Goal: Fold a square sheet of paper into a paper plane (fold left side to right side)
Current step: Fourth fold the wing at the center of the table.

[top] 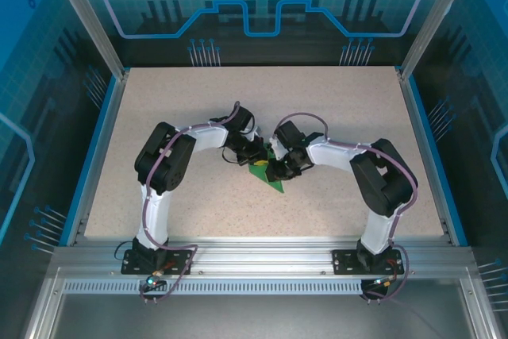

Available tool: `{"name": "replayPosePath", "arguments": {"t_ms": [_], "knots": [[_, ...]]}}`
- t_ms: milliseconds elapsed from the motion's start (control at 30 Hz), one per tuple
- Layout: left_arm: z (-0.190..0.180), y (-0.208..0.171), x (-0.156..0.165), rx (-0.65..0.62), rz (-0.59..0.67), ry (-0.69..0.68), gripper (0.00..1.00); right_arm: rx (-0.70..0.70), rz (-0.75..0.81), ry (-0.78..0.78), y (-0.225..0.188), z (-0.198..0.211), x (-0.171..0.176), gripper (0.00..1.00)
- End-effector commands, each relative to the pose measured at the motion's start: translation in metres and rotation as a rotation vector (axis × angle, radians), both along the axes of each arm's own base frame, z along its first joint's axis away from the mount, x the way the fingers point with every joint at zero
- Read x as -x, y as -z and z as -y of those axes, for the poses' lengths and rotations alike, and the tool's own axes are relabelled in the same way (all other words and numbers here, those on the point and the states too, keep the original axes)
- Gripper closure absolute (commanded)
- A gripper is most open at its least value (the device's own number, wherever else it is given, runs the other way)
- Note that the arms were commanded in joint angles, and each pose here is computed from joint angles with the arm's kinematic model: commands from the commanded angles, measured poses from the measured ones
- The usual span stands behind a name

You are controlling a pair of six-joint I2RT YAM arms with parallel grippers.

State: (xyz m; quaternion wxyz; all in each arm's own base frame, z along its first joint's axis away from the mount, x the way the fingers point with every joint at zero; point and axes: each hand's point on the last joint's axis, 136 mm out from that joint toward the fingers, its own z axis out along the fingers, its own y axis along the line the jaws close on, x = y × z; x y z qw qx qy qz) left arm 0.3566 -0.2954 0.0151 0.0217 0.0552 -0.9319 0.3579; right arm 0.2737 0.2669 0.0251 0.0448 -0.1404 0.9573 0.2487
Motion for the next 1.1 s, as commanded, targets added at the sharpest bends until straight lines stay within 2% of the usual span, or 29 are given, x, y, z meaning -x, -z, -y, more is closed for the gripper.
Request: {"name": "replayPosePath", "arguments": {"t_ms": [0,367,567,1067], "knots": [[-0.016,0.022,0.020,-0.098,-0.074,0.001,1.00,-0.012,-0.031,0.032,0.007,0.004,-0.001,0.85],[-0.017,0.024,0.021,-0.105,-0.076,0.003,1.00,0.090,-0.034,0.038,0.018,0.023,0.000,0.86],[-0.018,0.023,0.021,-0.108,-0.075,0.004,1.00,0.101,-0.056,0.054,0.024,0.027,0.003,0.86],[-0.018,0.020,0.018,-0.108,-0.055,0.005,1.00,-0.034,-0.219,0.171,0.045,0.043,0.015,0.88]]}}
